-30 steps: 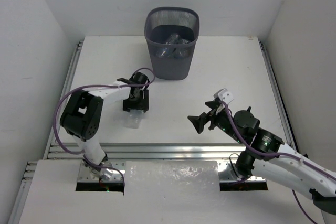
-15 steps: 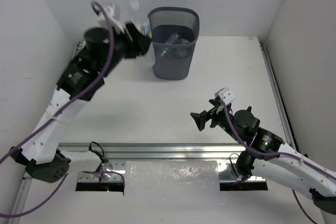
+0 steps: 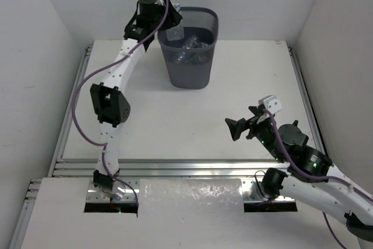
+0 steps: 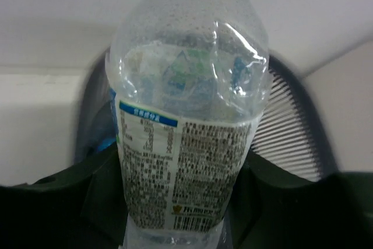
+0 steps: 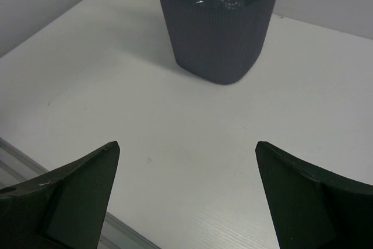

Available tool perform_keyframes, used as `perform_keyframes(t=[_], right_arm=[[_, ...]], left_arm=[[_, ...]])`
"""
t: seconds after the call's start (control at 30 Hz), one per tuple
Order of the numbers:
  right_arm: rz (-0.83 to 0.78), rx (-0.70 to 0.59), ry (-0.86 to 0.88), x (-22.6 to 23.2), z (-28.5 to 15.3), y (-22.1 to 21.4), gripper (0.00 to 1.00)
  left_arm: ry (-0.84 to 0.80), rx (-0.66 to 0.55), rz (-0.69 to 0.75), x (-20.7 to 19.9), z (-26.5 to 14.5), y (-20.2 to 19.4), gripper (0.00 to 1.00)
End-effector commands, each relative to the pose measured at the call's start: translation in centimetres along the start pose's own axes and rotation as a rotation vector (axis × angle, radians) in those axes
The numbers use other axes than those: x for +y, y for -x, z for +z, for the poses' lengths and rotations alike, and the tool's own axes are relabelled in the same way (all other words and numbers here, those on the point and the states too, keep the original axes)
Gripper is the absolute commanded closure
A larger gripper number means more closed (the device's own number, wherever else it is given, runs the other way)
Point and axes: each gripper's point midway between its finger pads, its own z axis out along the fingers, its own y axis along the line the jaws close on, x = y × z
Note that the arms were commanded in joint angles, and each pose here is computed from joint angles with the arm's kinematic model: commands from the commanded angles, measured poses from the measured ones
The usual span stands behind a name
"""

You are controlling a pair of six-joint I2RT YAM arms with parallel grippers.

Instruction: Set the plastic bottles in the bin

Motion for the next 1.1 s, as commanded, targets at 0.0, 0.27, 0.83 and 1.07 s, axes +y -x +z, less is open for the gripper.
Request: perform_keyframes(t=[0.0, 0.27, 0.83, 1.07], right_arm=[[0.014, -0.051, -0.047, -1.3, -1.3, 2.6, 0.01], [0.038, -0.076, -0.054, -1.7, -2.0, 3.3, 0.01], [-0.027, 0.229, -0.430, -6.7, -2.4, -0.5, 0.01], [-0.043, 0.292, -0.430, -6.9, -3.0, -3.9, 0.01]], left_arm=[[-0.282, -0.154, 0.037, -8.7, -3.6, 6.3, 0.74], [-0.270, -0.159, 0.088, -8.4, -5.0, 6.0, 0.00], [0.357, -0.324, 0.085, 7.0, -33.1, -2.0, 0.00], [0.516, -0.356, 0.137, 13.9, -40.2, -8.5, 0.00]])
